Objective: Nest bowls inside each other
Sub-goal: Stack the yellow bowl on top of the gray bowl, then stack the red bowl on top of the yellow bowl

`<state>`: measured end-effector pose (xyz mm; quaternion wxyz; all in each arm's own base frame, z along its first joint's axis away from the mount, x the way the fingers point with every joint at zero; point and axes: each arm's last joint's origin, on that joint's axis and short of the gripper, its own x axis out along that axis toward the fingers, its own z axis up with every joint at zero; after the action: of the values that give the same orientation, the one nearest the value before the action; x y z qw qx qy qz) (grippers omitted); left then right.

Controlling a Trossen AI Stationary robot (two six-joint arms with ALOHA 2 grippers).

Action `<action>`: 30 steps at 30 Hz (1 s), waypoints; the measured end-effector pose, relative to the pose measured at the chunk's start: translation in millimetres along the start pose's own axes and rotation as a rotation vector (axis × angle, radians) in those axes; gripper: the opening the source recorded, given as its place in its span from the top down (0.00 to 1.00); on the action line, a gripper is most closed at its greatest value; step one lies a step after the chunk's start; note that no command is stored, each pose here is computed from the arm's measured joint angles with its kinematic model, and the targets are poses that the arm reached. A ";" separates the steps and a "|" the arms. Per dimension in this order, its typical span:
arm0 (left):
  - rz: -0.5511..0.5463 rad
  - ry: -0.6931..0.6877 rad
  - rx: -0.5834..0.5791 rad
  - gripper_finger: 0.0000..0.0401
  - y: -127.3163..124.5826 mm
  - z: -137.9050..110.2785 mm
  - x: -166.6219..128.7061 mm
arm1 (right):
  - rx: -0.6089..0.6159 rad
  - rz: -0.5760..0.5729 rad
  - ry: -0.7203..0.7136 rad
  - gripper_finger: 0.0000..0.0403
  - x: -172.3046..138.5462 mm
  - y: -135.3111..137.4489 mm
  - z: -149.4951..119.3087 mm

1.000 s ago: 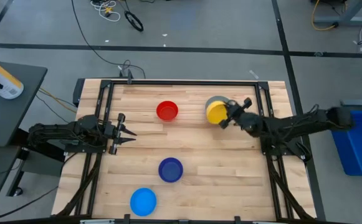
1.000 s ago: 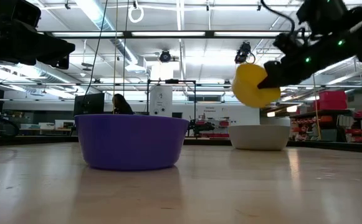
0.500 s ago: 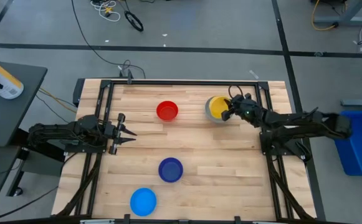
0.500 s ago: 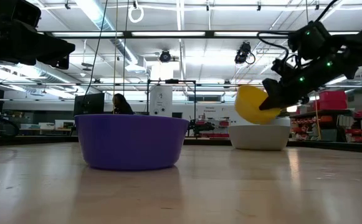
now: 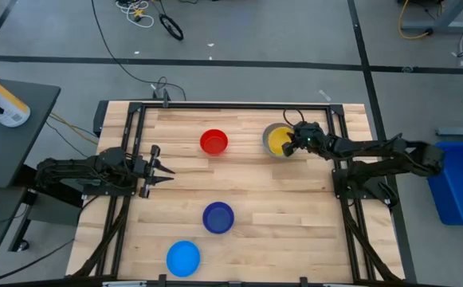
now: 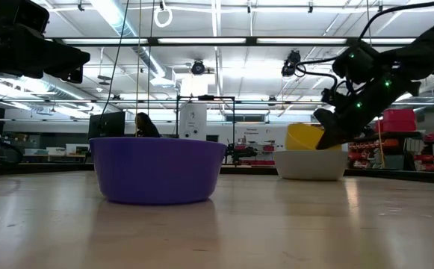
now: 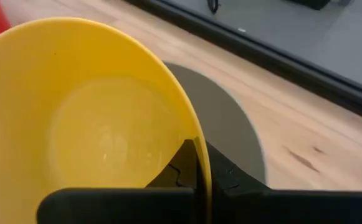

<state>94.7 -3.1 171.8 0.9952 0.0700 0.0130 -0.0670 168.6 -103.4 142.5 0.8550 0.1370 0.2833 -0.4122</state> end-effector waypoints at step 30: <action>0.000 0.000 -0.001 0.77 0.0 0.0 0.0 | -0.006 -0.013 -0.063 0.50 -0.1 0.4 6.2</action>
<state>94.7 -3.1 171.7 0.9952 0.0696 0.0132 -0.0670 171.2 -105.9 147.5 0.8612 0.1196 0.2586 -0.4210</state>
